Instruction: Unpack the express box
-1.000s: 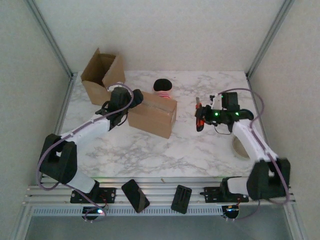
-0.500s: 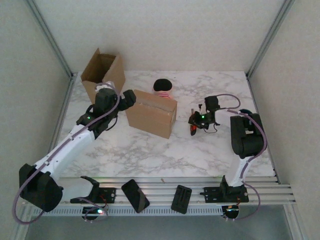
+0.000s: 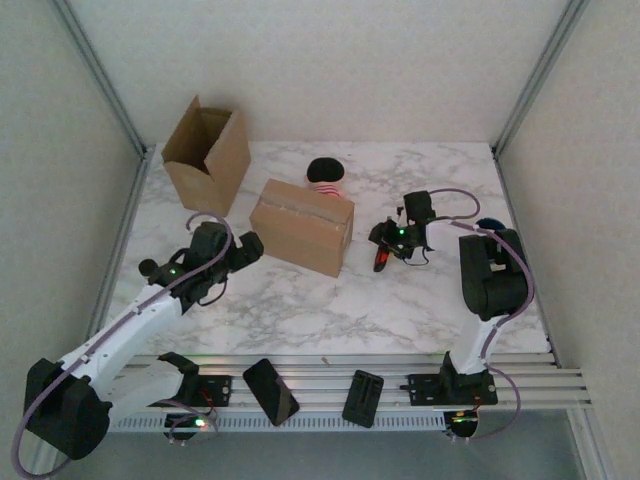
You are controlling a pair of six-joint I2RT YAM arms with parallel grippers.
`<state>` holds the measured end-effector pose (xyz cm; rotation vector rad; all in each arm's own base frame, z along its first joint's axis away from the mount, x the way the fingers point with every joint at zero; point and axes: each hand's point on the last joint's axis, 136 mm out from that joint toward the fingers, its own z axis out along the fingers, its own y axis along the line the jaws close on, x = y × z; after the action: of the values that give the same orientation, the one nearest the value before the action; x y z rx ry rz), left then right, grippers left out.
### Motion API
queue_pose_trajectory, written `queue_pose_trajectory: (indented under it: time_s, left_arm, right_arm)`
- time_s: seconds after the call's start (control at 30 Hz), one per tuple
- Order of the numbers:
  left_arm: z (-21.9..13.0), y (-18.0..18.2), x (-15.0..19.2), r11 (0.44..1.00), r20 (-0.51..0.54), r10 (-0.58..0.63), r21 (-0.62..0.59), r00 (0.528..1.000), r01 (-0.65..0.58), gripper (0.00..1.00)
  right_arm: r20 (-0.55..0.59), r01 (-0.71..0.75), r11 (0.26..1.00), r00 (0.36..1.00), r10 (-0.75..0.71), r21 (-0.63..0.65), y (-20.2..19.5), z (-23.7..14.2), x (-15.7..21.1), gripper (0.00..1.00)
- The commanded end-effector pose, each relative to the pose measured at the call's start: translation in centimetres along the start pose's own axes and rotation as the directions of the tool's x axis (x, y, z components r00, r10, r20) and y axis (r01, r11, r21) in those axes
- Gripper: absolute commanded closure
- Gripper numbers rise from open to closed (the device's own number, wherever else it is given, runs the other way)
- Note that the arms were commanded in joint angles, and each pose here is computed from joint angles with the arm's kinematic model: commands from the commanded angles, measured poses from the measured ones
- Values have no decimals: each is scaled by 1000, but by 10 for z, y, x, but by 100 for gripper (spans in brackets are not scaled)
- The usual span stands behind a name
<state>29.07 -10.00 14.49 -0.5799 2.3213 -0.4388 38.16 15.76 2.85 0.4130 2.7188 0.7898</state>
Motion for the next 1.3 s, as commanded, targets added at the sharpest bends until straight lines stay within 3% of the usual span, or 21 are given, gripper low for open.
queue_pose_trajectory:
  time_s: [0.0,0.2,0.27,0.4,0.53,0.67,0.77,1.0,1.27]
  left_arm:
    - [7,10,22,997,-51,-71,-13,996,71,1]
    - [36,20,40,992,-90,-117,-60,989,112,7]
    - [47,18,42,991,-93,-126,-62,988,121,9]
    - [71,12,40,989,-96,-131,-77,987,124,10]
    - [92,12,30,986,-60,-119,-126,991,111,11]
    - [109,8,17,984,-28,-130,-129,991,125,10]
    - [122,3,5,984,-17,-138,-119,990,135,10]
    - [141,-8,-20,986,-14,-124,-118,992,121,10]
    - [147,-16,-26,990,-32,-110,-91,993,106,9]
  right_arm:
    - [-62,-117,961,989,136,251,-62,-7,37,29]
    - [5,-14,952,1000,13,305,-37,-72,24,3]
    - [48,87,951,993,-106,297,-9,-102,13,1]
    - [70,352,932,931,-358,85,88,-134,-11,1]
    - [65,500,853,866,-496,-149,167,-131,-34,1]
    - [33,500,829,860,-509,-249,203,-102,-58,1]
    - [-33,447,835,876,-482,-322,215,-71,-54,1]
    - [-113,350,844,897,-427,-407,221,-38,3,1]
    - [-106,265,883,939,-328,-387,207,-51,66,2]
